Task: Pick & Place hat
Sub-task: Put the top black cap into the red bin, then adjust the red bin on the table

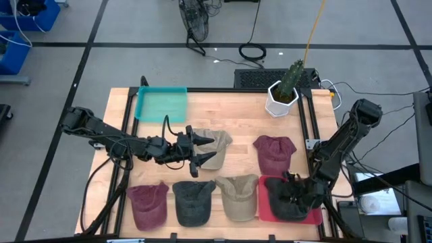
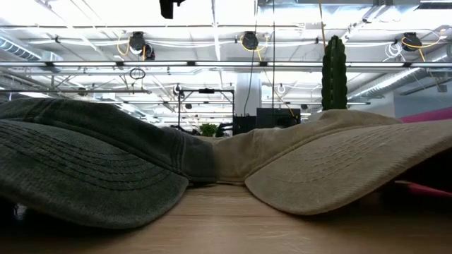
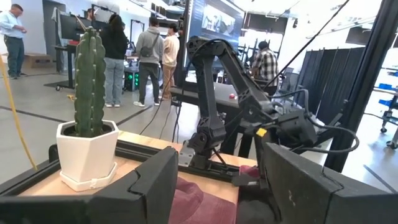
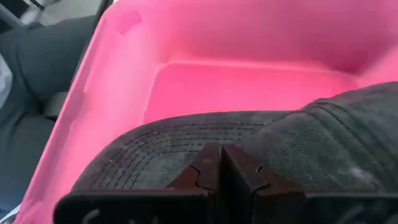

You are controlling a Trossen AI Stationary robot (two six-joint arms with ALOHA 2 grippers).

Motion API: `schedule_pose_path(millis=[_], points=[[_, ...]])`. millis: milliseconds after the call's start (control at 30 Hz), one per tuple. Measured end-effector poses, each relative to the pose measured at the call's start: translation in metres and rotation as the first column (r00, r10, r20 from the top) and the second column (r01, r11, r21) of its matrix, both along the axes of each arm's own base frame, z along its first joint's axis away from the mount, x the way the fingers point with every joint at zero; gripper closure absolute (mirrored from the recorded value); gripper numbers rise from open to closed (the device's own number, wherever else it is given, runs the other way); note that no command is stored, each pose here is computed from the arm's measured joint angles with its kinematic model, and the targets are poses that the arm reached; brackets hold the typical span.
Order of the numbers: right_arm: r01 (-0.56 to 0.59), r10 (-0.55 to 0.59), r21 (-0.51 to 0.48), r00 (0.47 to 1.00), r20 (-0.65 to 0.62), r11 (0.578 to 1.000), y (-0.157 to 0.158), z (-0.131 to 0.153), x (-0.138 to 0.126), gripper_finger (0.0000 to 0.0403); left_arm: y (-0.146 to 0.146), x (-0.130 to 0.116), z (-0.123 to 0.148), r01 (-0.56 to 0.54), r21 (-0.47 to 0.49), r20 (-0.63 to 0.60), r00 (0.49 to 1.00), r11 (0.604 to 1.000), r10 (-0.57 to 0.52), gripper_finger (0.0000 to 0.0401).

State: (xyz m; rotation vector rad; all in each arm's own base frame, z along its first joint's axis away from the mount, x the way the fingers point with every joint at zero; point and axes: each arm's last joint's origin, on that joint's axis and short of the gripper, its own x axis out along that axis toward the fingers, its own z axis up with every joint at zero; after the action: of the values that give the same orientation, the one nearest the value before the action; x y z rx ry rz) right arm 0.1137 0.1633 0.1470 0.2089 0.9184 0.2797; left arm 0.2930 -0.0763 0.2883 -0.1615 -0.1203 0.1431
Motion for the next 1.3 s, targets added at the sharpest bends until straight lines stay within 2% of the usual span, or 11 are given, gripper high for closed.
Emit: schedule_pose_path(millis=[400,500,633,700,800,900,967,1067,1167,1300], points=[[-0.012,0.011,0.020,1.000,0.029,1.000,-0.003,-0.001,0.001,0.0395,0.000,0.000,0.000,0.000,0.001,-0.001,1.000,1.000,0.000,0.0162],[-0.018,0.016,0.046,0.999,0.043,0.999,-0.003,0.010,0.002,0.0395,0.000,0.000,0.000,0.000,0.001,-0.001,1.000,1.000,0.000,0.0162],[-0.060,0.045,0.106,0.989,0.139,0.993,0.000,0.038,0.007,0.0395,0.000,0.000,0.000,0.000,0.000,-0.001,1.000,1.000,0.000,0.0162],[-0.081,0.062,0.105,0.982,0.178,0.991,0.000,0.050,0.008,0.0395,0.000,0.000,0.000,0.000,0.000,-0.001,1.000,1.000,0.000,0.0162],[-0.070,0.054,0.063,0.971,0.235,0.996,-0.005,0.067,0.009,0.0395,0.000,0.000,0.000,-0.001,0.000,-0.001,1.000,1.000,0.001,0.0162],[0.061,-0.040,-0.080,0.967,0.250,0.995,-0.020,0.075,0.009,0.0395,0.000,0.000,0.000,-0.001,0.000,-0.001,1.000,1.000,0.001,0.0162],[0.160,-0.114,-0.181,0.964,0.240,0.970,-0.034,0.071,0.007,0.0395,0.000,0.000,0.000,0.000,0.000,-0.001,1.000,1.000,0.000,0.0162],[0.255,-0.208,-0.272,0.960,0.189,0.928,-0.050,0.065,0.007,0.0395,0.000,0.000,0.000,0.000,0.000,-0.001,1.000,1.000,0.000,0.0162],[0.286,-0.260,-0.288,0.957,0.125,0.914,-0.059,0.057,0.009,0.0395,0.000,0.000,0.000,-0.001,0.002,-0.001,1.000,1.000,0.001,0.0162],[0.257,-0.250,-0.249,0.967,0.059,0.934,-0.063,0.043,0.011,0.0395,0.000,0.000,0.000,-0.001,0.003,-0.001,1.000,1.000,0.001,0.0162]])
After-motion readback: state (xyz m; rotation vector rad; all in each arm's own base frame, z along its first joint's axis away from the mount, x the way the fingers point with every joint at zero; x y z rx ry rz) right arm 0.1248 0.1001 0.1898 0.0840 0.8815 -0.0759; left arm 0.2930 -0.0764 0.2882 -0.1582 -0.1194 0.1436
